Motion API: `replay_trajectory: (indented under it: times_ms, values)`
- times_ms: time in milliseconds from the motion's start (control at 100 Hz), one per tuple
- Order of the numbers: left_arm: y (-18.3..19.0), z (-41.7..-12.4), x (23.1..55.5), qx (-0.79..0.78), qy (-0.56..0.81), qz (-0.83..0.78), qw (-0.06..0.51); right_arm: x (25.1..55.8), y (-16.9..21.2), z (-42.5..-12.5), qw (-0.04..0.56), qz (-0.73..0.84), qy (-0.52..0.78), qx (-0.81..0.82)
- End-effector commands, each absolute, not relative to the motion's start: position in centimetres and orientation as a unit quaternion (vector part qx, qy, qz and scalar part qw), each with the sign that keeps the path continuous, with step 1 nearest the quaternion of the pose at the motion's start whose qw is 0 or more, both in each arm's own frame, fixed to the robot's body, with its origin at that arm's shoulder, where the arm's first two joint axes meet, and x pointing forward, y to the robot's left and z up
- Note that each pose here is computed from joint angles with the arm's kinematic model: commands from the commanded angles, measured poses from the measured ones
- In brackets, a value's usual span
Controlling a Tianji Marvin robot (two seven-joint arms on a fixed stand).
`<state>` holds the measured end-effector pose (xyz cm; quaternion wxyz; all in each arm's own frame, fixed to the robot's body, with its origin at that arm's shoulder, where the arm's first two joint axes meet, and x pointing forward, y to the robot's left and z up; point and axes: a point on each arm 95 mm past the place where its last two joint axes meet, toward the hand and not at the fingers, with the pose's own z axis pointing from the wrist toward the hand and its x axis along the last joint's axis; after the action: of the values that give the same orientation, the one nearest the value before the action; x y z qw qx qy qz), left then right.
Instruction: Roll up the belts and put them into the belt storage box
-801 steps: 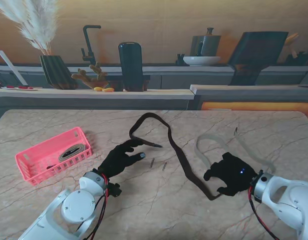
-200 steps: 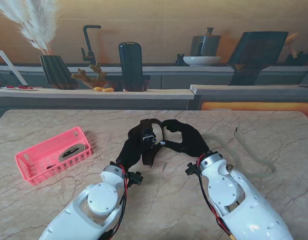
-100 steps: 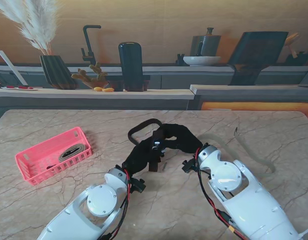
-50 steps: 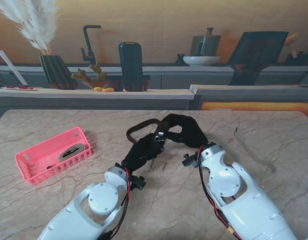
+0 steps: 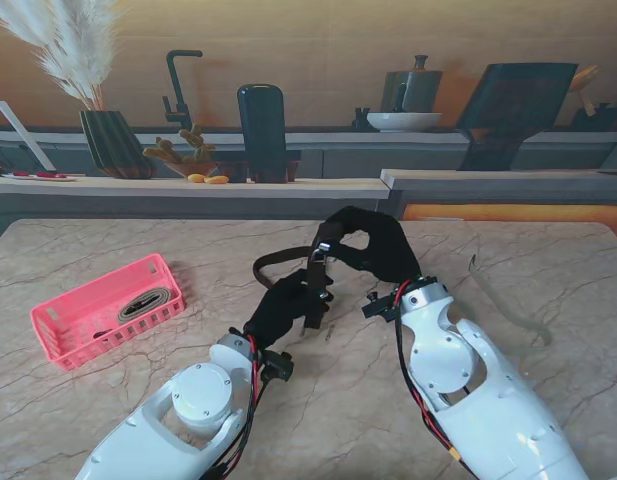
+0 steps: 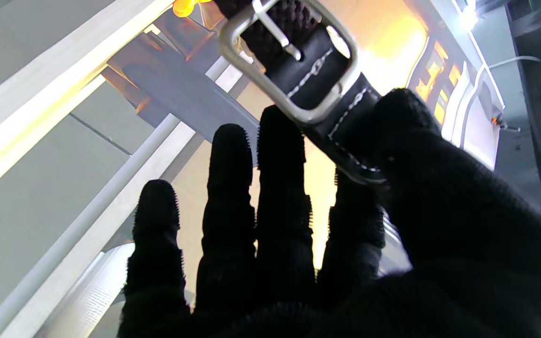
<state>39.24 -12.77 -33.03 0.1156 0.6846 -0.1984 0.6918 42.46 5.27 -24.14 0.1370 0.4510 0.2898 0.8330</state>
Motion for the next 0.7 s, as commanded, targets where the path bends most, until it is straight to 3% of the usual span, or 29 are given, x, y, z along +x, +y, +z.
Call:
replay_trajectory:
  times_ms: [0, 190, 690]
  values:
    - [-13.5, -33.3, 38.4, 0.689, -0.202, 0.682, 0.136, 42.6, 6.1, -24.5, 0.14, 0.837, 0.297, 0.438]
    - [-14.0, -33.4, 37.9, 0.699, -0.188, 0.668, 0.174, 42.9, 6.8, -25.7, 0.142, 0.833, 0.315, 0.433]
    - [-13.3, -32.5, 37.3, 0.717, -0.101, 0.657, 0.208, 42.9, 6.8, -28.4, 0.149, 0.816, 0.348, 0.437]
